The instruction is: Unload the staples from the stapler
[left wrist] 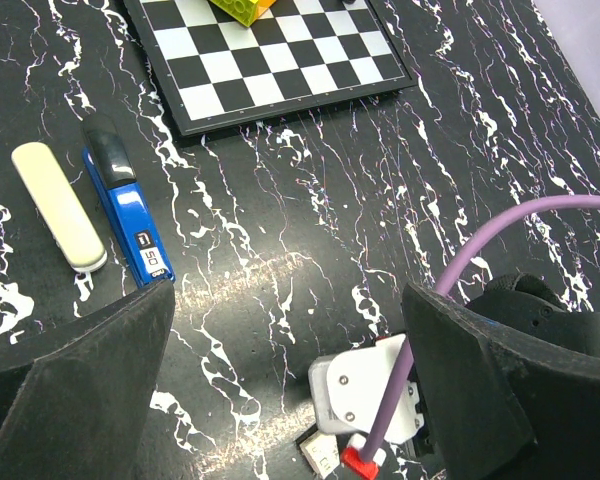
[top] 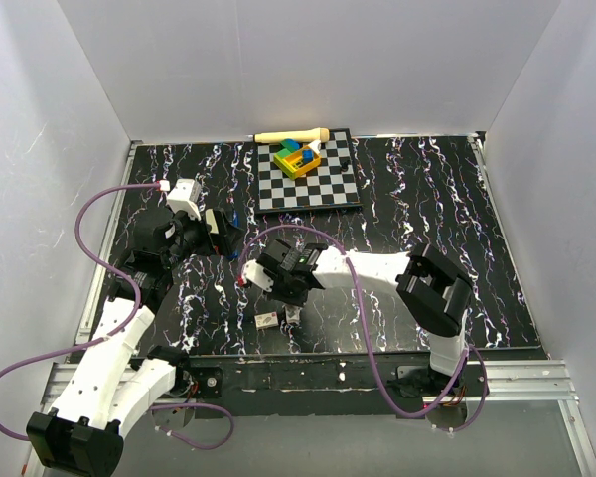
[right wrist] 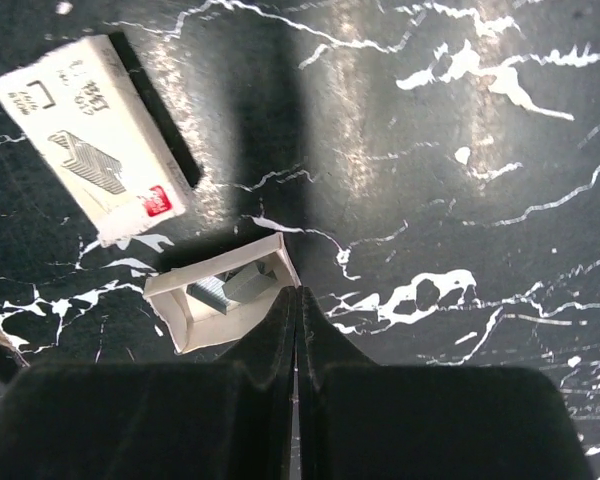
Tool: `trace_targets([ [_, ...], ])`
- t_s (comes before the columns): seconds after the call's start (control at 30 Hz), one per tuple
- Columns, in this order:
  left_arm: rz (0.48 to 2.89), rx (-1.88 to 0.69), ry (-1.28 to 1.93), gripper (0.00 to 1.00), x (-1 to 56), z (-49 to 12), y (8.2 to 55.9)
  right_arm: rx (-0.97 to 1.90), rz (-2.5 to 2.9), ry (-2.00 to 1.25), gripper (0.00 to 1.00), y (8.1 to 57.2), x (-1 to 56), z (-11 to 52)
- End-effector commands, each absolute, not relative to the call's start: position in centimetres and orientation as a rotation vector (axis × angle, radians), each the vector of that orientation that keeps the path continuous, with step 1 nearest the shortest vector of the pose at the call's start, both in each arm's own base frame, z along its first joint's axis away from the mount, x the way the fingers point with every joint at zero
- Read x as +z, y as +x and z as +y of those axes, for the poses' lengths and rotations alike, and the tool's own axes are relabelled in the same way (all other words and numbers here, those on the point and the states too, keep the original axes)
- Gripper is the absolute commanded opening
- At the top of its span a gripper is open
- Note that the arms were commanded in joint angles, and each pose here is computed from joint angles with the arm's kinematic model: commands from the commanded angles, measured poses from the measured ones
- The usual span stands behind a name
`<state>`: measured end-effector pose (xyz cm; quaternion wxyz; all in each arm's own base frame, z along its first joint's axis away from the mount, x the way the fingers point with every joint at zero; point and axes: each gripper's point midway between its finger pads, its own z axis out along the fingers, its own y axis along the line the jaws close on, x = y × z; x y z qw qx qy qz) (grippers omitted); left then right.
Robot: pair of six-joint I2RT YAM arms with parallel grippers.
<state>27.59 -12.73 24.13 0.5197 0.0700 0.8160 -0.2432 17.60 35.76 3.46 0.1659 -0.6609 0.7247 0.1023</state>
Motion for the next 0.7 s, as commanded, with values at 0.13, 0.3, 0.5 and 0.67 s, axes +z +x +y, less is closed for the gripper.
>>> trace_targets([
  [0.13, 1.94, -0.58, 0.184, 0.98, 24.7, -12.7, 27.4, 0.152, 2.325, -1.602, 0.01, 19.2, 5.7, 33.7],
  [0.3, 1.945, -0.581, 0.181, 0.98, 24.5, -12.8, 27.4, 0.159, 2.536, -1.328, 0.01, 18.7, 7.0, 32.0],
  [0.5, 1.95, -0.578, 0.179, 0.98, 24.4, -12.7, 27.5, 0.097, 2.726, -1.016, 0.01, 17.7, 6.8, 29.8],
  [0.67, 1.953, -0.58, 0.175, 0.98, 24.3, -12.7, 27.5, 0.088, 2.818, -0.825, 0.01, 16.8, 6.1, 29.1],
])
